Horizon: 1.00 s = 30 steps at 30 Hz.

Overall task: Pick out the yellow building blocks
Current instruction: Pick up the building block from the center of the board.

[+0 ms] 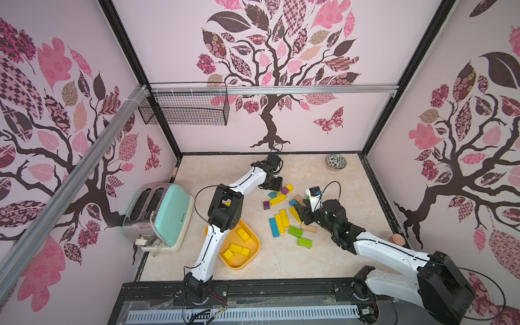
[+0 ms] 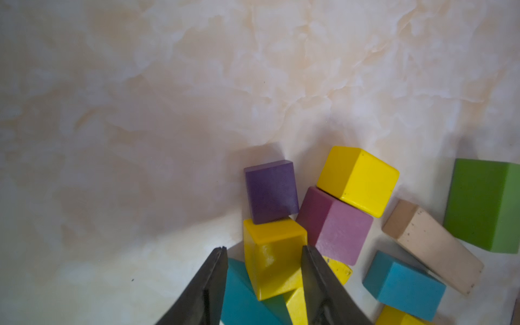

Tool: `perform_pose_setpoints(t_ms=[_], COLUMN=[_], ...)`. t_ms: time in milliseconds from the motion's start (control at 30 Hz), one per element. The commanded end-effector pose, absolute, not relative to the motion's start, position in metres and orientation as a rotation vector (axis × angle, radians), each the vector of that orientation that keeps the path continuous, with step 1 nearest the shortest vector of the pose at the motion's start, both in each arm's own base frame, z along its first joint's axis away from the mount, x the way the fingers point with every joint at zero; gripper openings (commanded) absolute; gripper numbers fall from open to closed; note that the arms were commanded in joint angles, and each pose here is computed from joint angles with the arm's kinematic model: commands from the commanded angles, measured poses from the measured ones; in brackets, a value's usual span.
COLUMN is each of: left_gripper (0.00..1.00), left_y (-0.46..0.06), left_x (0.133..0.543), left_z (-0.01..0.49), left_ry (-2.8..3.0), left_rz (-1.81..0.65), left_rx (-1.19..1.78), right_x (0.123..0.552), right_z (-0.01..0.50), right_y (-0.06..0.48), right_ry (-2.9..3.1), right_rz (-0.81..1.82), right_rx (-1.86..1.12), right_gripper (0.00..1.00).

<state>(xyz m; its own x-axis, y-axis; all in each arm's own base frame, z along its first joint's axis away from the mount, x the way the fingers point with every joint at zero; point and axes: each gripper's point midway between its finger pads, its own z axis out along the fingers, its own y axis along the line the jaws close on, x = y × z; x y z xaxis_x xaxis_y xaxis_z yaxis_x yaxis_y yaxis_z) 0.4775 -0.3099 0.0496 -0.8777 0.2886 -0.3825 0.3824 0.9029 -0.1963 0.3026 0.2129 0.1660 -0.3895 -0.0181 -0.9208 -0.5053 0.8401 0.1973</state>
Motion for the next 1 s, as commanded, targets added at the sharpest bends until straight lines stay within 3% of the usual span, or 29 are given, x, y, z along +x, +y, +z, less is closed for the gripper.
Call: perform_pose_setpoints(t_ms=[0, 200, 667, 967], left_gripper=[0.46, 0.4, 0.49, 0.4], left_y=[-0.3073, -0.3084, -0.3067, -0.3089], left_x=[0.4664, 0.4642, 0.4679, 0.4686], left_z=[0.0256, 0.0203, 0.0219, 0.0254], left_ry=[2.789, 2.804, 2.793, 2.781], left_rz=[-0.335, -0.35, -0.327, -0.339], left_rx=[0.542, 0.538, 0.526, 0.528], right_x=[0.3008, 0.2998, 0.2989, 0.2987], right_z=[0.1703, 0.1705, 0.17, 0.1705], right_y=[0.2128, 0.2136, 0.2145, 0.2148], right_ry=[1.89, 1.888, 1.886, 1.884], right_rz=[0.542, 0.536, 0.529, 0.527], right_rx=[-0.395, -0.403, -0.409, -0.411], right_gripper=[0.58, 0.58, 0.59, 0.59])
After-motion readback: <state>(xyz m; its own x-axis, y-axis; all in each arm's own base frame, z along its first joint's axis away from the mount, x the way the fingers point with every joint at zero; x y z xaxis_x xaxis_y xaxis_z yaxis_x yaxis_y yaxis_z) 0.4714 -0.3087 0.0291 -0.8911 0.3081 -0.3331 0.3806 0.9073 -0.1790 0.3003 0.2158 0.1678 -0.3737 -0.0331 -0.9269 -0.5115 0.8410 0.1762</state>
